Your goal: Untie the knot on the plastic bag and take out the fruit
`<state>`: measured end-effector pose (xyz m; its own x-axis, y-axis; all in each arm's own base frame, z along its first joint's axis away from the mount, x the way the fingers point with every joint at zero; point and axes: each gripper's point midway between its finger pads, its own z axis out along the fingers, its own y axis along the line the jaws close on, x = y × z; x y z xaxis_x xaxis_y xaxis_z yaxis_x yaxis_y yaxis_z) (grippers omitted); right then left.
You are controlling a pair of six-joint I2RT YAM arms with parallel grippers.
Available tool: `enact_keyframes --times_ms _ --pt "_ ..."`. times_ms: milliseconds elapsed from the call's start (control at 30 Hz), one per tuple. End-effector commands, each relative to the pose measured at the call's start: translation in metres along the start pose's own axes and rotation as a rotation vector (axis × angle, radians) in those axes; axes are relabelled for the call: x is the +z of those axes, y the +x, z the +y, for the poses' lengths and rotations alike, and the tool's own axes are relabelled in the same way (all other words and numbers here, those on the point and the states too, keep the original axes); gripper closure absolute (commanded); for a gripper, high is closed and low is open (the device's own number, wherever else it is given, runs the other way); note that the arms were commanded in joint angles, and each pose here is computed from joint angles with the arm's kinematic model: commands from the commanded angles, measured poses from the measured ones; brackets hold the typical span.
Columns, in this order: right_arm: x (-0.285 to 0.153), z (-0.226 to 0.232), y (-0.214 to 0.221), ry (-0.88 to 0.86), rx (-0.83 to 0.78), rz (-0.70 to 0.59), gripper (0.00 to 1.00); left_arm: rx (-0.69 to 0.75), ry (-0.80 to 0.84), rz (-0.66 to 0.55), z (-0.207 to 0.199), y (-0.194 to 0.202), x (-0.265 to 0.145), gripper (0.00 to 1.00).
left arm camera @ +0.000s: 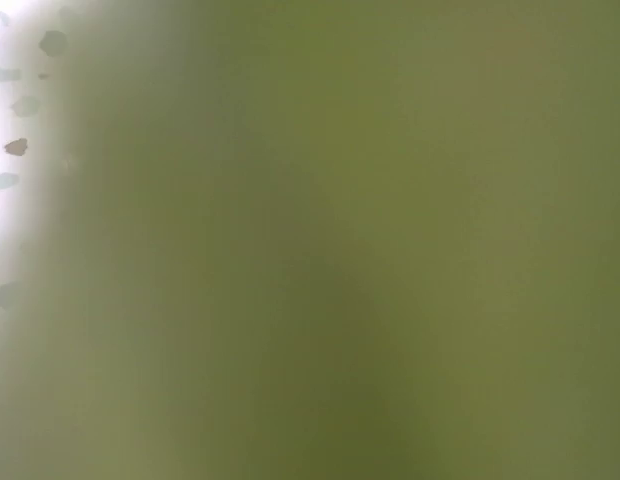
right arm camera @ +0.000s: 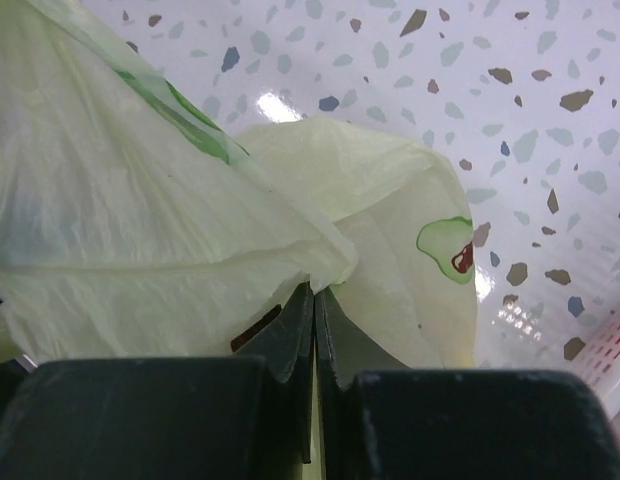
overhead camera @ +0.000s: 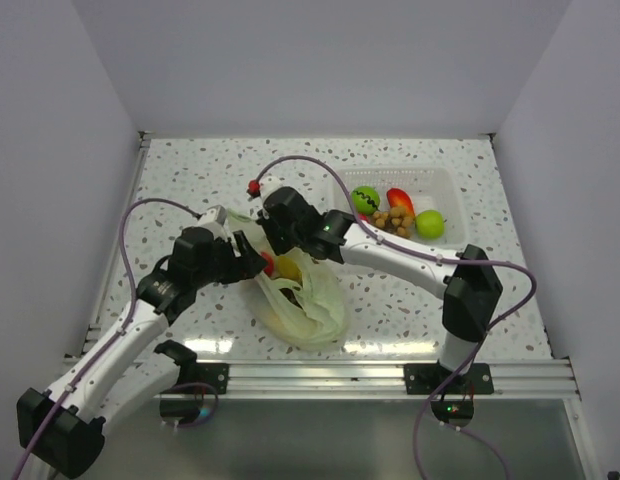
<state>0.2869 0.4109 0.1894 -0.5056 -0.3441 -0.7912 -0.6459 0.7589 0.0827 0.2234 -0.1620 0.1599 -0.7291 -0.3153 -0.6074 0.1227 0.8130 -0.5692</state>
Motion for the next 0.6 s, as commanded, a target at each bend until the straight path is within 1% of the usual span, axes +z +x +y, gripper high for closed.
enact_keyframes --times_ms 0,33,67,100,133,167,200,233,267,333,367,400,433,533,567 --pt "-0.024 -0.005 -0.014 0.004 0.031 -0.059 0.99 -0.076 -0.072 -0.175 0.005 -0.032 0.007 0.33" --pt "-0.025 -0.012 -0.004 0.034 0.029 -0.039 0.97 -0.081 -0.102 -0.171 0.013 -0.028 0.008 0.43" --pt "-0.027 -0.016 0.001 0.052 0.031 -0.030 0.84 -0.079 -0.112 -0.161 0.015 -0.025 0.008 0.63" --pt "-0.030 -0.019 0.005 0.063 0.035 -0.024 0.75 -0.075 -0.118 -0.154 0.017 -0.023 0.007 0.71" --pt "-0.038 -0.022 0.006 0.069 0.043 -0.027 0.63 -0.072 -0.127 -0.139 0.021 -0.017 0.007 0.78" --pt "-0.041 -0.028 0.024 0.092 0.042 0.015 0.55 -0.070 -0.127 -0.122 0.022 -0.012 0.007 0.85" --pt "-0.044 -0.034 0.032 0.119 0.056 0.025 0.45 -0.067 -0.126 -0.109 0.025 -0.006 0.007 0.96" --pt "-0.053 -0.039 0.033 0.134 0.064 0.016 0.41 -0.063 -0.123 -0.100 0.026 -0.003 0.006 1.00" --pt "-0.055 -0.048 0.054 0.167 0.057 0.061 0.38 -0.062 -0.126 -0.081 0.028 0.003 0.005 1.00" --pt "-0.070 -0.062 0.066 0.220 0.059 0.070 0.35 -0.055 -0.140 -0.056 0.033 0.011 0.001 1.00" --pt "-0.072 -0.071 0.083 0.254 0.048 0.100 0.35 -0.053 -0.146 -0.048 0.035 0.014 0.000 1.00" --pt "-0.077 -0.079 0.089 0.290 0.049 0.103 0.35 -0.048 -0.146 -0.046 0.036 0.015 -0.002 1.00" --pt "-0.082 -0.093 0.104 0.348 0.039 0.134 0.35 -0.040 -0.159 -0.030 0.039 0.019 -0.004 1.00" --pt "-0.100 -0.114 0.111 0.451 0.047 0.159 0.35 -0.031 -0.137 0.008 0.037 0.028 -0.008 1.00" --pt "-0.105 -0.114 0.108 0.457 0.055 0.155 0.35 -0.028 -0.129 0.013 0.035 0.029 -0.008 1.00"
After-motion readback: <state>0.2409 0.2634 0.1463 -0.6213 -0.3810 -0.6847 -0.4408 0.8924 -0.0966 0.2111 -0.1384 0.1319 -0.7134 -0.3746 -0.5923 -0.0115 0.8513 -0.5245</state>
